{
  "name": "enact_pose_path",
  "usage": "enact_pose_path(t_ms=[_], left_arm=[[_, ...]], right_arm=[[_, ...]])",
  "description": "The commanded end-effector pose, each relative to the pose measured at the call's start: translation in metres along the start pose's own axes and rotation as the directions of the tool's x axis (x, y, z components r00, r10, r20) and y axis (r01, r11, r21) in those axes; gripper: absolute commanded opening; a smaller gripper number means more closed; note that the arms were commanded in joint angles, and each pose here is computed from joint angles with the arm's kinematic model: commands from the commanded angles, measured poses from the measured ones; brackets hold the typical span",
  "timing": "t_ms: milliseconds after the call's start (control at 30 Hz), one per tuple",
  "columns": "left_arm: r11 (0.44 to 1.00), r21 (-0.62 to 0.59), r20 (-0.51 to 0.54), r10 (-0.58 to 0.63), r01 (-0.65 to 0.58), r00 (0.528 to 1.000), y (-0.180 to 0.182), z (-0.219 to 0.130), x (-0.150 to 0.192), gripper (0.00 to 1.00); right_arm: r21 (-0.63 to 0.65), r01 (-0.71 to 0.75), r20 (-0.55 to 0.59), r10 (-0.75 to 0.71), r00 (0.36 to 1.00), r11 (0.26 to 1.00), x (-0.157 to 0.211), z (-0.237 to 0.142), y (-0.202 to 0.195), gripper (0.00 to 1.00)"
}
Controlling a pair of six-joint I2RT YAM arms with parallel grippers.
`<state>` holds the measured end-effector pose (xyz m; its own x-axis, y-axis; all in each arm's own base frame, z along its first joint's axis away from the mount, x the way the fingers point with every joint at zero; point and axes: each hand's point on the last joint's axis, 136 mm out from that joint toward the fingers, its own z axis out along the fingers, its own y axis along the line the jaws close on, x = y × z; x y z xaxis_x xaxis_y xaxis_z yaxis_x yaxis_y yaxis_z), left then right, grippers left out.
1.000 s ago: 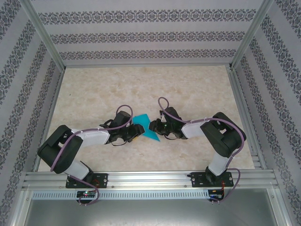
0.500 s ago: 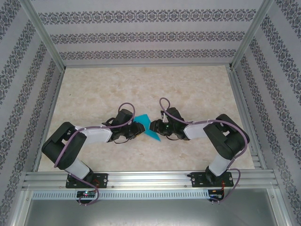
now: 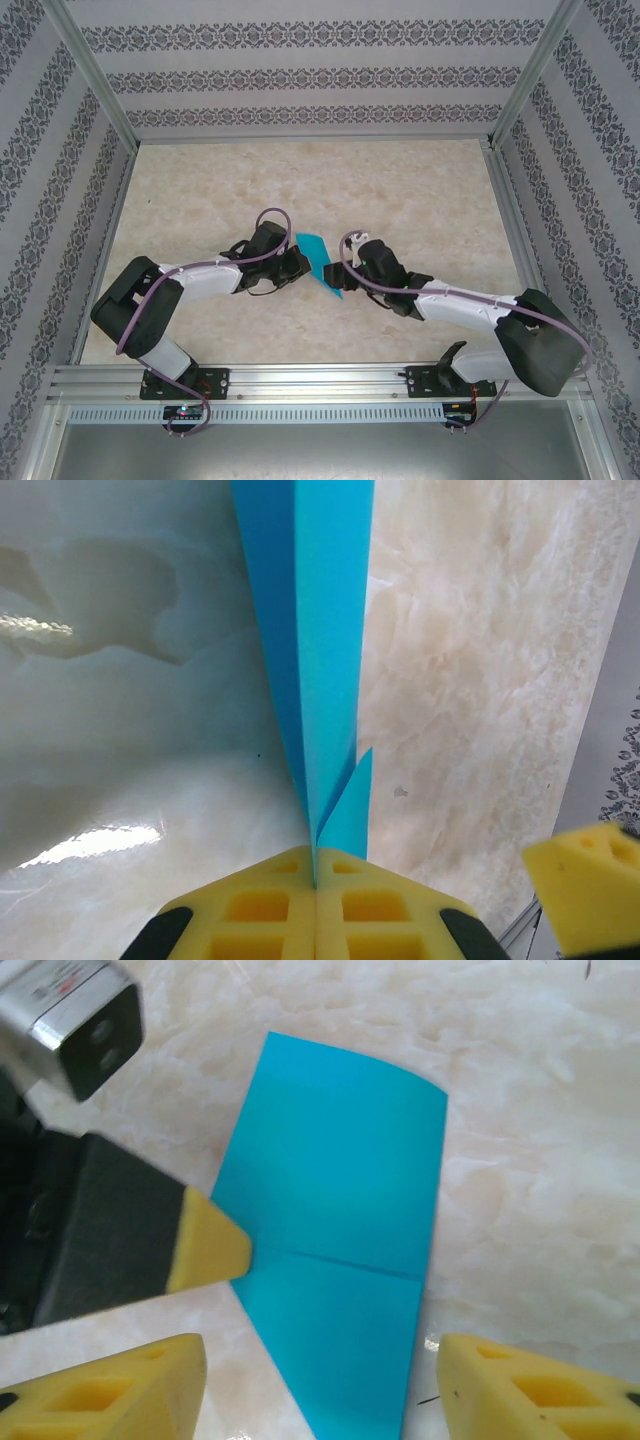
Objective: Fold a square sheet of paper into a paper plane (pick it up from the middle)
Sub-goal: Fold the wing for the fifth time at the center of the table.
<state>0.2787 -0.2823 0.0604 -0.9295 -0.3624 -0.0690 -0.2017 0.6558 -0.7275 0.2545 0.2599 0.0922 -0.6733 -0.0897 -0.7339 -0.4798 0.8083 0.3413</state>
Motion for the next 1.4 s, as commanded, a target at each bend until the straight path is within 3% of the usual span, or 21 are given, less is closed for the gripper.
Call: enact_pose_path(t_ms=[0,100,200,300,633,833,1000,1200,1367], left_arm=[[0.999,-0.034,-0.012,0.039,-0.039,0.999,-0.003,-0.002,0.003,0.07],[0.998,-0.049,-0.016,0.041,-0.042,0.999,-0.003,-0.003,0.003,0.07],[0.998,-0.052,-0.014,0.039,-0.040,0.999,-0.004,-0.003,0.002,0.07],[0.998,-0.053,-0.015,0.037,-0.038,0.999,-0.006,-0.004,0.002,0.07],[0.998,-0.056,-0.014,0.029,-0.029,0.999,-0.008,-0.006,0.002,0.07],[0.998,-0.055,-0.016,0.023,-0.023,1.000,-0.008,-0.007,0.002,0.07],[0.998,-0.053,-0.014,0.018,-0.018,1.000,-0.010,-0.008,0.002,0.07],[1.000,0.003,-0.014,0.002,-0.002,1.000,-0.021,-0.011,-0.001,0.10],[0.999,0.029,0.013,-0.028,0.027,1.000,-0.025,-0.024,-0.015,0.24]], right_arm=[[0.123,0.172,0.054,-0.180,0.982,0.977,-0.002,-0.001,-0.016,0.62],[0.137,0.245,0.051,-0.254,0.966,0.960,0.005,0.002,-0.013,0.64],[0.117,0.371,0.124,-0.384,0.915,0.921,0.011,0.002,0.005,0.67],[0.120,0.418,0.103,-0.430,0.897,0.900,0.016,0.009,0.010,0.67],[0.176,0.551,0.069,-0.569,0.820,0.816,0.020,0.043,0.022,0.55],[0.195,0.582,0.070,-0.604,0.794,0.789,0.018,0.058,0.026,0.54],[0.222,0.594,0.063,-0.620,0.782,0.773,0.020,0.064,0.021,0.44],[0.236,0.596,0.078,-0.627,0.775,0.767,0.024,0.061,0.015,0.23],[0.237,0.591,0.099,-0.625,0.775,0.771,0.021,0.057,0.017,0.15]])
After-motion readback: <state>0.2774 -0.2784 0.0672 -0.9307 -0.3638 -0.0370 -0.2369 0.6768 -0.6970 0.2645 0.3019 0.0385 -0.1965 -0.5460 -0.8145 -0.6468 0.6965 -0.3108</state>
